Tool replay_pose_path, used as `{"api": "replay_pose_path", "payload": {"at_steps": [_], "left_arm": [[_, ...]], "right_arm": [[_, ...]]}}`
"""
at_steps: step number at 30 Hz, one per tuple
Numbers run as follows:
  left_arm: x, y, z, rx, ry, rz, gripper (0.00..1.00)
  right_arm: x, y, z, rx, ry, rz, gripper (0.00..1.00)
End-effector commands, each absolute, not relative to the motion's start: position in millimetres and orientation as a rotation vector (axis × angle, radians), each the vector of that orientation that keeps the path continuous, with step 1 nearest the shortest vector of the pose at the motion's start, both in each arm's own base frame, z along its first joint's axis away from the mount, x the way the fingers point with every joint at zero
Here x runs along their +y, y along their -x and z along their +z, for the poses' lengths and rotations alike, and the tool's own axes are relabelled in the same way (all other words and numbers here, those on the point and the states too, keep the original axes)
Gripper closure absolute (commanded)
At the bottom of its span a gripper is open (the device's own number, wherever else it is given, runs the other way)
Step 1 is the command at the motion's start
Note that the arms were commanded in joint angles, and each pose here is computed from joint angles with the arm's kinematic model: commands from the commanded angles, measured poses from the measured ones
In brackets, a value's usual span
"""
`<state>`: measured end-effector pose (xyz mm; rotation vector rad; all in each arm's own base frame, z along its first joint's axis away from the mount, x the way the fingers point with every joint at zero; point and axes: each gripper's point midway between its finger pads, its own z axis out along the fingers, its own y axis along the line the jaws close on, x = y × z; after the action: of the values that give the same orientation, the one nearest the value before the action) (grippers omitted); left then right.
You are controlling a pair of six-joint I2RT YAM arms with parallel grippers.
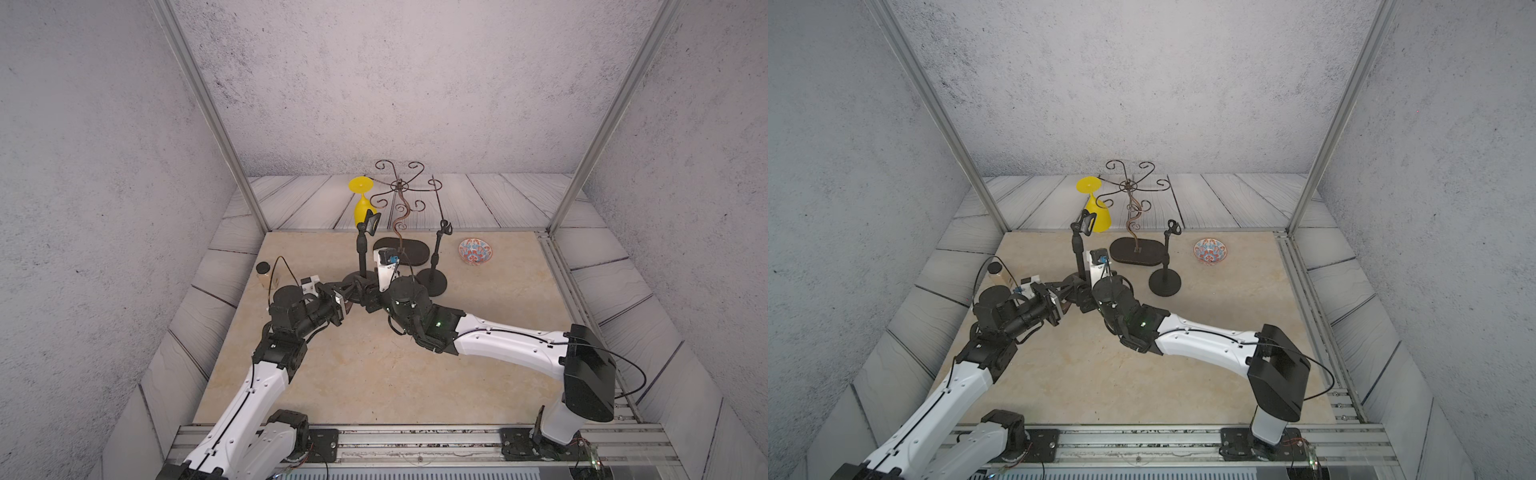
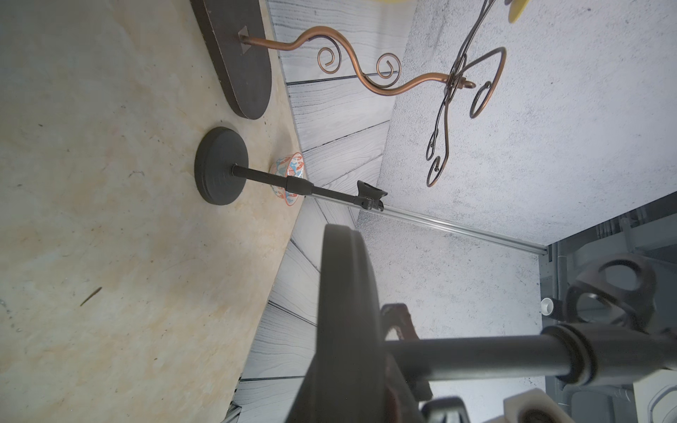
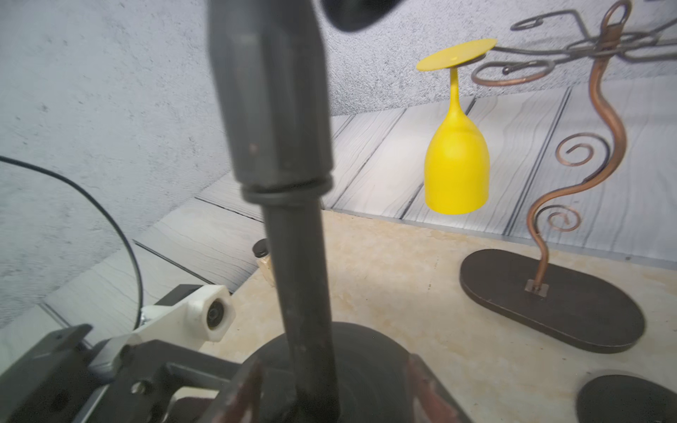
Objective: Assemble a microphone stand
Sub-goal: Place the microphone stand at the center of the board.
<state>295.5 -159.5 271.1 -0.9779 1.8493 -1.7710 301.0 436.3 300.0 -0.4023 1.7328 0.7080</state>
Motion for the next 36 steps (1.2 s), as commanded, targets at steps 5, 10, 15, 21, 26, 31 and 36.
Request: {"api": "replay_pose_path", "payload": {"at_steps": [5, 10, 15, 21, 26, 31, 36], "left_arm": [[-162, -289, 304, 1.752, 0.812, -1.84, 1.0], [-162, -289, 297, 1.768, 0.817, -1.828, 1.0], [-162, -290, 286, 1.793, 0.834, -1.806, 1.0], [-160, -287, 251, 1.885, 0.895, -1.725, 0.59], [-146, -264, 188, 2.095, 0.937, -1.466, 0.25], [-124, -237, 127, 2.201, 1.015, -1.251, 0.23], [-114, -219, 96, 2.263, 1.02, -1.151, 0.23]], "right_arm": [[432, -301, 339, 1.548, 0.595, 0.95, 0.28], [443, -304, 343, 1.472, 0.719, 0.997, 0.3], [451, -305, 338, 1.452, 0.776, 1.01, 0.58], [454, -308, 313, 1.484, 0.795, 1.012, 0.85], [450, -310, 272, 1.514, 0.786, 0.984, 0.9], [446, -304, 228, 1.528, 0.784, 1.002, 0.94], [440, -300, 205, 1.494, 0.77, 1.011, 0.97]]}}
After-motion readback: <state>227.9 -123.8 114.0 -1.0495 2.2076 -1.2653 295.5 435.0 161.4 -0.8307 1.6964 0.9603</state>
